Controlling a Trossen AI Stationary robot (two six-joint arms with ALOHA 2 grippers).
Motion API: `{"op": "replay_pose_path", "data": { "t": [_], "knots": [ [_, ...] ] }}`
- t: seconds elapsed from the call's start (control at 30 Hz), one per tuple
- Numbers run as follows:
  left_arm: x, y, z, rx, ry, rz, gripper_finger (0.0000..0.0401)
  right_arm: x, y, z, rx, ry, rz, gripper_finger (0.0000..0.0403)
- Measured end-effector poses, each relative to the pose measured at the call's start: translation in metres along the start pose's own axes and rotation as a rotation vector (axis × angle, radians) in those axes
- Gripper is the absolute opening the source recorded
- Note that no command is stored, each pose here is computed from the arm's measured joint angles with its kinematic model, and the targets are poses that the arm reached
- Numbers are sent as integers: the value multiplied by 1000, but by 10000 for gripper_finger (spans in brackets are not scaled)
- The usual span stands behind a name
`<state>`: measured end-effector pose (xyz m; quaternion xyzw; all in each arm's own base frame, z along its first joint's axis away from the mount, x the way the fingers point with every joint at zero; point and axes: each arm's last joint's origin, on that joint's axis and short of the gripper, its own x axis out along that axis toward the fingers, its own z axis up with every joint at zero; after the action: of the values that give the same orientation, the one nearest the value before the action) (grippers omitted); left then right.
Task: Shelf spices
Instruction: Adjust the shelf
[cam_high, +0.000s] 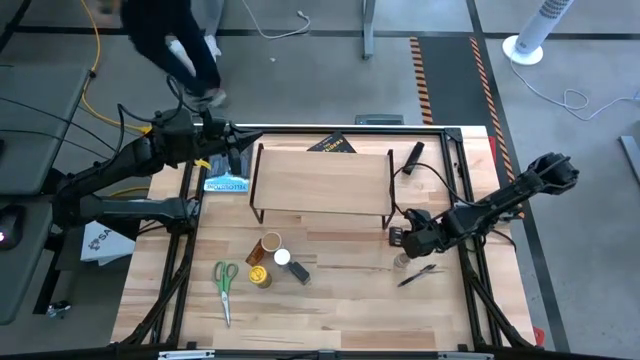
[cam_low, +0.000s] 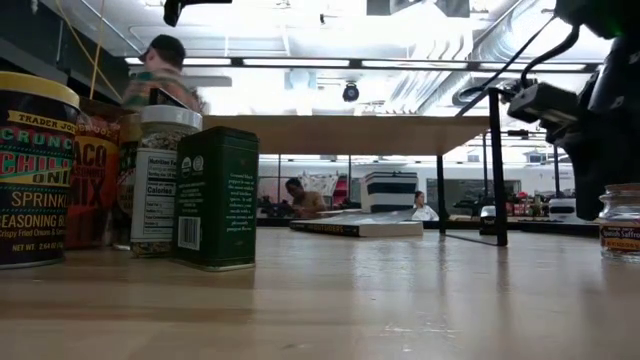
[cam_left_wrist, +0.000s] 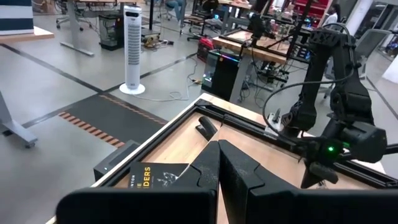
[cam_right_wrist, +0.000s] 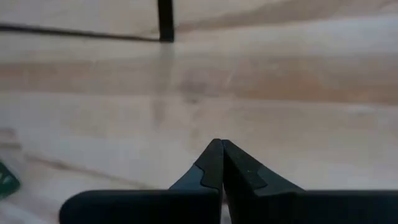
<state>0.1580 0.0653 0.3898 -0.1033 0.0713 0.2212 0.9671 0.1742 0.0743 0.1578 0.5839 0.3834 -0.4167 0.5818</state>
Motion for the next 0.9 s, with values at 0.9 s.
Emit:
{"op": "replay_pose_path", "data": {
  "t": [0.9],
  "knots": [
    [-25,-27,16,230,87,-138,0,-125,43,-22,-327,-305,55,0]
  ]
}}
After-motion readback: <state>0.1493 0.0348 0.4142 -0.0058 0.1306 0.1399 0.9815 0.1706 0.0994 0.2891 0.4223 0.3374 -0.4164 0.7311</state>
